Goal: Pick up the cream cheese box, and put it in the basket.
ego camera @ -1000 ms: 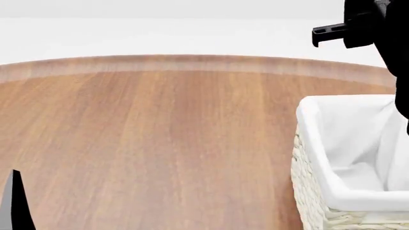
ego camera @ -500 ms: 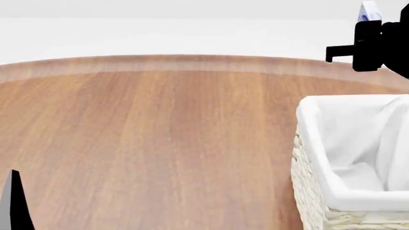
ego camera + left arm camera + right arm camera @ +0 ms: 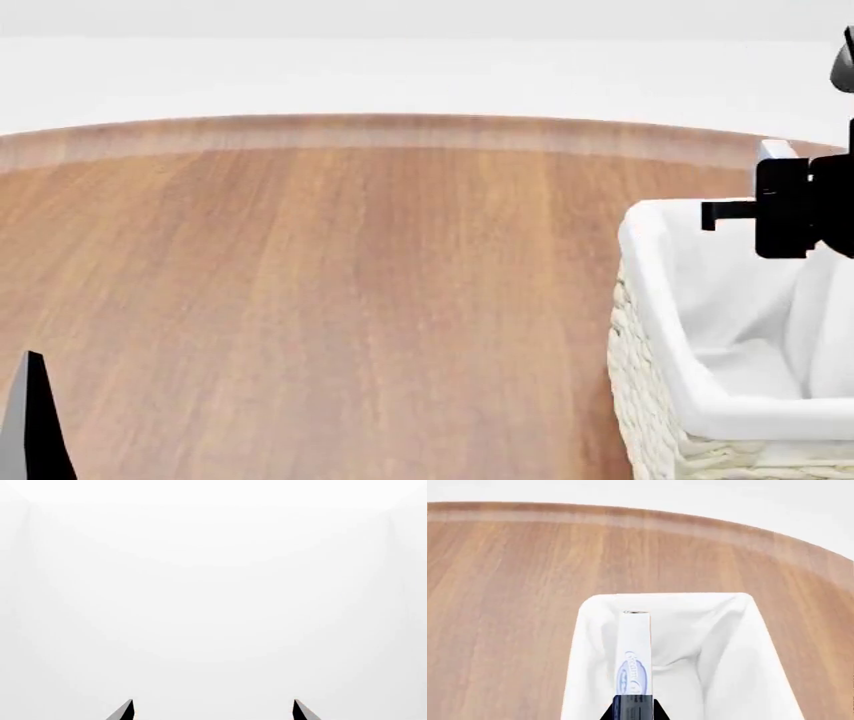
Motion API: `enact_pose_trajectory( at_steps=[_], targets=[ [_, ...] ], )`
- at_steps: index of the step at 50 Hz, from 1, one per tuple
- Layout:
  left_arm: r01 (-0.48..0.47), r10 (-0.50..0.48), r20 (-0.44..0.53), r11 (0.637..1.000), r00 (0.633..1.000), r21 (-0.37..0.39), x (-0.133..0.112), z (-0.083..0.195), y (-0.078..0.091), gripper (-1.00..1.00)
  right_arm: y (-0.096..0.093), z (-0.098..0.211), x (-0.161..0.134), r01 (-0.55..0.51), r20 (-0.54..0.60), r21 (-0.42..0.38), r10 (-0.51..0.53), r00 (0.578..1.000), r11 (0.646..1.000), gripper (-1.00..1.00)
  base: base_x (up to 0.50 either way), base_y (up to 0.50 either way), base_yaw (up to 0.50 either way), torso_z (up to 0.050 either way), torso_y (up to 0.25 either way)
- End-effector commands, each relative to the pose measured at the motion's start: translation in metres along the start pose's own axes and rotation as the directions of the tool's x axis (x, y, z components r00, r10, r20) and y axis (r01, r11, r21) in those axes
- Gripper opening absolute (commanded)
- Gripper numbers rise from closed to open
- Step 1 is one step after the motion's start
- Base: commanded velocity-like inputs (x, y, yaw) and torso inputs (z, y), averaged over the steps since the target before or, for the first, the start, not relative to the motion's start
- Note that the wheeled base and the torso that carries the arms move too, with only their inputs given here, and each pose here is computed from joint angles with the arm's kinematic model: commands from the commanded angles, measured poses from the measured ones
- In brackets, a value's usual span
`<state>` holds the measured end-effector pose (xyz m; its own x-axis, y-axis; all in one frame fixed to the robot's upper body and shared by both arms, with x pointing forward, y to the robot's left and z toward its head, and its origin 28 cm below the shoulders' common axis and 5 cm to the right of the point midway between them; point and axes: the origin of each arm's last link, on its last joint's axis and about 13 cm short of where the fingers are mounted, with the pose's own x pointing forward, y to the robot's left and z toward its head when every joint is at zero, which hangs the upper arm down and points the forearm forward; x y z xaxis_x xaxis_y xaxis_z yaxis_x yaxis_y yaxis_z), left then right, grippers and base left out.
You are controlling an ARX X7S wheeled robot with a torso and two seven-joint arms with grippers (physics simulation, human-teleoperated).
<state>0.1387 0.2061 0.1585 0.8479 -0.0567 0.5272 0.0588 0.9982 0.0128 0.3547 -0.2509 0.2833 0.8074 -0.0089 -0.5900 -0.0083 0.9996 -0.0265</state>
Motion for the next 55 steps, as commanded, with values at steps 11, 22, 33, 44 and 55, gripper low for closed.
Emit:
enact_pose_trajectory(
  at_steps=[11, 22, 33, 44, 55],
  targets=[
    [0.004, -0.004, -0.003, 1.0, 1.0, 0.002, -0.001, -0.001, 0.0, 1.0, -0.009, -0.017, -0.006, -0.057, -0.086, -0.063, 0.052, 0.995, 0.996, -1.0, 0.0, 0.0, 0.0, 0.0, 0.0],
    [0.008, -0.008, -0.005, 1.0, 1.0, 0.003, -0.002, -0.002, -0.001, 1.0, -0.013, -0.025, -0.003, -0.072, -0.078, -0.049, 0.068, 0.995, 0.996, -1.0, 0.0, 0.0, 0.0, 0.0, 0.001],
    [0.008, -0.008, -0.005, 1.0, 1.0, 0.002, -0.002, -0.002, -0.001, 1.0, -0.014, -0.035, 0.01, -0.079, -0.097, -0.017, 0.077, 0.992, 0.997, -1.0, 0.0, 0.0, 0.0, 0.0, 0.0],
    [0.012, -0.012, -0.006, 1.0, 1.0, 0.002, -0.002, -0.003, -0.002, 1.0, -0.016, -0.04, 0.015, -0.078, -0.102, 0.004, 0.078, 0.992, 0.997, -1.0, 0.0, 0.0, 0.0, 0.0, 0.001],
    [0.013, -0.013, -0.007, 1.0, 1.0, 0.001, -0.002, -0.003, -0.002, 1.0, -0.02, -0.047, 0.017, -0.063, -0.123, 0.015, 0.064, 0.99, 0.998, -1.0, 0.0, 0.0, 0.0, 0.001, 0.0]
  ],
)
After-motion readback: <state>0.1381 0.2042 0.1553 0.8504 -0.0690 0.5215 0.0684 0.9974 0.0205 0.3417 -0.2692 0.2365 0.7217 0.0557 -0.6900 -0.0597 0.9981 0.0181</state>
